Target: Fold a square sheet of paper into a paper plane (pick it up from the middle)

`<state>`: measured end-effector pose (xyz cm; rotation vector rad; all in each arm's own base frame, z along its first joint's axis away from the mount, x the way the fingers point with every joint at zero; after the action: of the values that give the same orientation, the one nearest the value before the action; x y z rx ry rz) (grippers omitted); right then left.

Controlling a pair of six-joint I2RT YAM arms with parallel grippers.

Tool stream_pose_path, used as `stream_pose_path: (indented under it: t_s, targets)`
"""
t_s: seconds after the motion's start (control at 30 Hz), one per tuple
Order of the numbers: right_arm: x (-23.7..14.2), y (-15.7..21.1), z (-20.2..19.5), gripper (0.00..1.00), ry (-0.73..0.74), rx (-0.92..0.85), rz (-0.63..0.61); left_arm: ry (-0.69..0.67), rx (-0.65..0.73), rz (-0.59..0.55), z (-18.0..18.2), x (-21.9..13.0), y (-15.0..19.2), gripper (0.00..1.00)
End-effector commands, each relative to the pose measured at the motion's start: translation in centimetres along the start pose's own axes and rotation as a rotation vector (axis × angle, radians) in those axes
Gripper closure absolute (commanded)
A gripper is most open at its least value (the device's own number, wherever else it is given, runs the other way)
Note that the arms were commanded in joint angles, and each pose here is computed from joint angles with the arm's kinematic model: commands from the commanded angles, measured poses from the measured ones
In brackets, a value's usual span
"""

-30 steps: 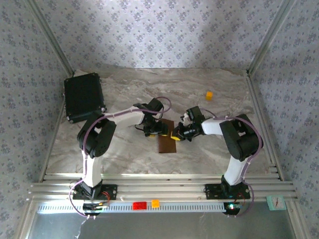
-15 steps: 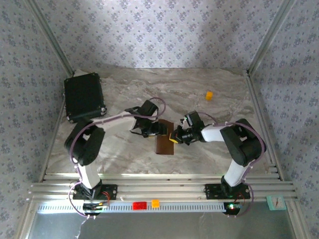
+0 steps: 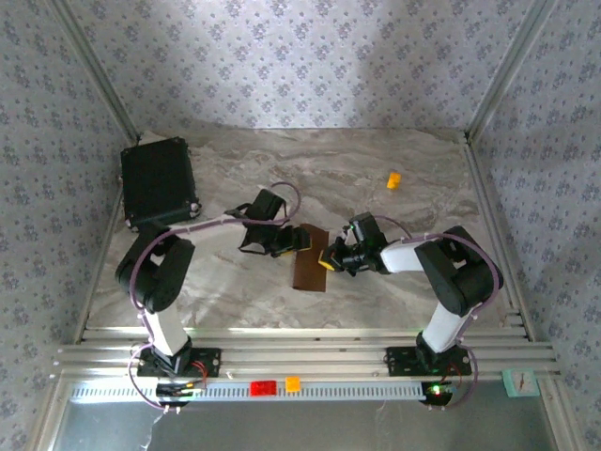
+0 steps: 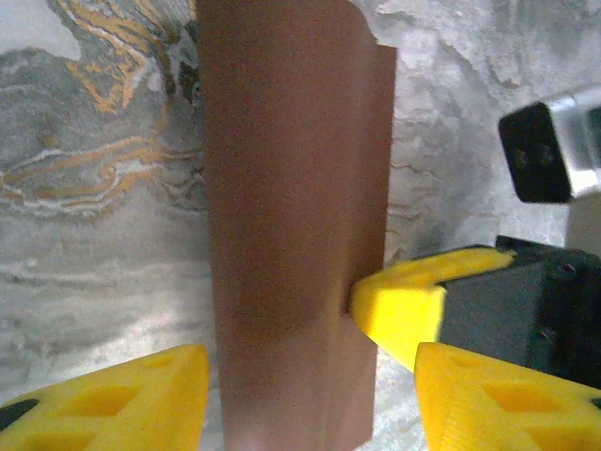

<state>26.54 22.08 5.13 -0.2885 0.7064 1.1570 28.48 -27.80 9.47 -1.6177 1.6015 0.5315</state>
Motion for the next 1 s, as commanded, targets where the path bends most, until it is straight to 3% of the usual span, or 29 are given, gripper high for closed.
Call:
stream_pose_path:
  t_s: [0.0,0.1,0.23,0.4,0.53,0.7,0.97]
  targets:
    - [0.3,1.4,-4.4,0.97,0.153,0.115,0.029,0.002,0.012,0.008,-0.2,0.6,-0.5,0.4]
    - [0.3,1.3,-4.3,0.97,0.147,0.114,0.029,-0.01,0.006,0.024,0.3,1.1,-0.2,0.42]
    - [0.3,1.2,-4.1,0.96,0.13,0.115,0.031,-0.019,-0.002,0.044,0.7,1.7,0.1,0.51]
    - [-0.3,0.1,-0.7,0.9,-0.009,0.063,0.021,-0.086,0.01,0.09,1.3,2.5,0.7,0.56]
    - [-3.6,-1.4,1.9,0.88,-0.082,0.014,-0.136,-0.131,-0.008,0.101,2.0,2.7,1.0,0.57]
    - [-9.3,-2.1,1.6,0.86,0.071,-0.057,-0.388,-0.169,-0.002,0.107,2.3,2.7,1.1,0.57]
    - [-12.8,-2.2,-0.4,0.85,0.092,-0.056,-0.375,-0.212,0.021,0.15,2.9,2.9,1.3,0.57]
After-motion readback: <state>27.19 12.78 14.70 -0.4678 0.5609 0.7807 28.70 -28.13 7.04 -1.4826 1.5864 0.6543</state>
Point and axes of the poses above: each hand's point on the last joint's axis, 136 mm out from that joint toward the fingers, its own x axis out along the fingers, its own z axis along the line the jaws close on, y = z × x, the point moved 5 cm from there along -x, back along the fingers, and after that the axes turned 8 degrees about x, right-handed, at the moved point
